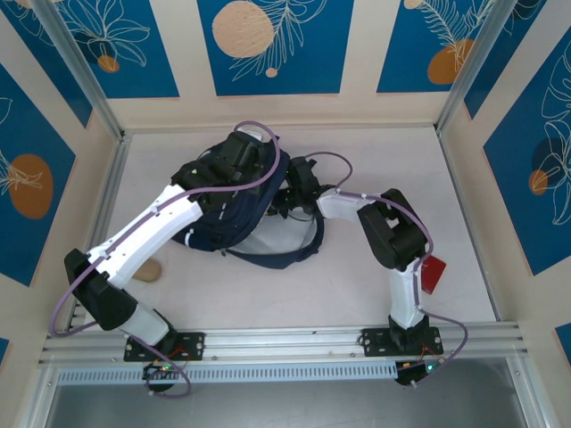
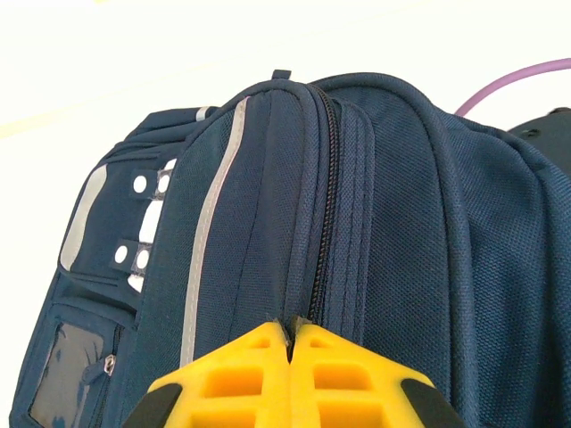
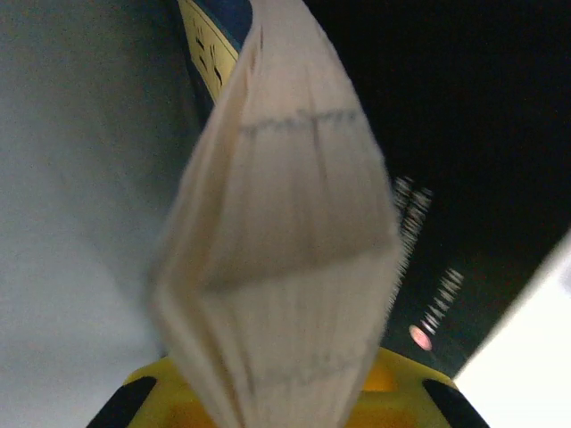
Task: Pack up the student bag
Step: Place the book in the student bag.
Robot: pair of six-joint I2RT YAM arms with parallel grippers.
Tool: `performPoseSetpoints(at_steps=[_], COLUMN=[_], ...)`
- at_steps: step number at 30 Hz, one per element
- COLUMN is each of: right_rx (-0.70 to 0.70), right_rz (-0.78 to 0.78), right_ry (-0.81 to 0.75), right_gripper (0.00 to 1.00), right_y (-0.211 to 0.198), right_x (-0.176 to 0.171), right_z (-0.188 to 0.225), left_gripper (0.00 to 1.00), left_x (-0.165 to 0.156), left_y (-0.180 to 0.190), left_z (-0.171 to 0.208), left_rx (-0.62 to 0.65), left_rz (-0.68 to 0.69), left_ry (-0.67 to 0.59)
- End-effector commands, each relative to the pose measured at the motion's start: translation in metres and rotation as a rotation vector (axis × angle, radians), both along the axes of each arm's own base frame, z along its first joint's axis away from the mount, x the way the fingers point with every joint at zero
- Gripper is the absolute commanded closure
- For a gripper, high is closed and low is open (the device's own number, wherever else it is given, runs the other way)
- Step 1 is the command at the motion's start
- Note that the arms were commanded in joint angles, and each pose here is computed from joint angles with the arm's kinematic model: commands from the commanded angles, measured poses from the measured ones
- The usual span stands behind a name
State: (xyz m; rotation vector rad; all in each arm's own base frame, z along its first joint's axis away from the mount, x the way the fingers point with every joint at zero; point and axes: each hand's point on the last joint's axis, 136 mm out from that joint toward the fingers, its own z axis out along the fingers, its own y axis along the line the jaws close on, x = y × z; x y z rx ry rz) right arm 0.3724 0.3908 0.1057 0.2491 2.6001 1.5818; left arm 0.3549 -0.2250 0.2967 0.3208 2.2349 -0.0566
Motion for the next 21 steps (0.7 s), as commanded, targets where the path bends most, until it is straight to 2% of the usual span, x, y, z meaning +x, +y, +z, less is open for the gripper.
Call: performPoseSetpoints(at_steps=[1, 4, 7, 10, 15, 17, 21], right_rx=[0.021, 0.031, 0.036, 0.021, -0.023, -0.08, -0.172], right_rz=[-0.007, 0.009, 0.005, -0.025, -0.046, -0.07, -0.162], right_ry=[0.012, 0.029, 0.034, 0.034, 0.041, 0.054, 0.092], right_gripper=[0.83, 0.76, 0.6, 0.46, 0.3, 0.27, 0.27], right_y=[0.011, 0.015, 0.007, -0.014, -0.055, -0.077, -0.128], right_x=[0.005, 0.004, -0.002, -0.007, -0.029, -0.042, -0.064], right_z=[0.003, 0.003, 0.002, 0.005, 0.013, 0.005, -0.013], left_gripper=[1.0, 1.0, 1.0, 1.0, 1.0, 1.0, 1.0], left_x=[0.006, 0.006, 0.007, 0.006, 0.007, 0.007, 0.012], left_y=[0.005, 0.006, 0.008, 0.008, 0.006, 0.002, -0.012], left_z=[0.051, 0.049, 0.049, 0.046, 0.044, 0.038, 0.014], left_rx=[-0.142, -0.151, -0.156, -0.159, -0.171, -0.167, -0.171], left_rz=[0.039, 0.044, 0.053, 0.053, 0.035, 0.019, -0.028], left_ry=[-0.13, -0.123, -0.12, -0.109, -0.095, -0.078, -0.023])
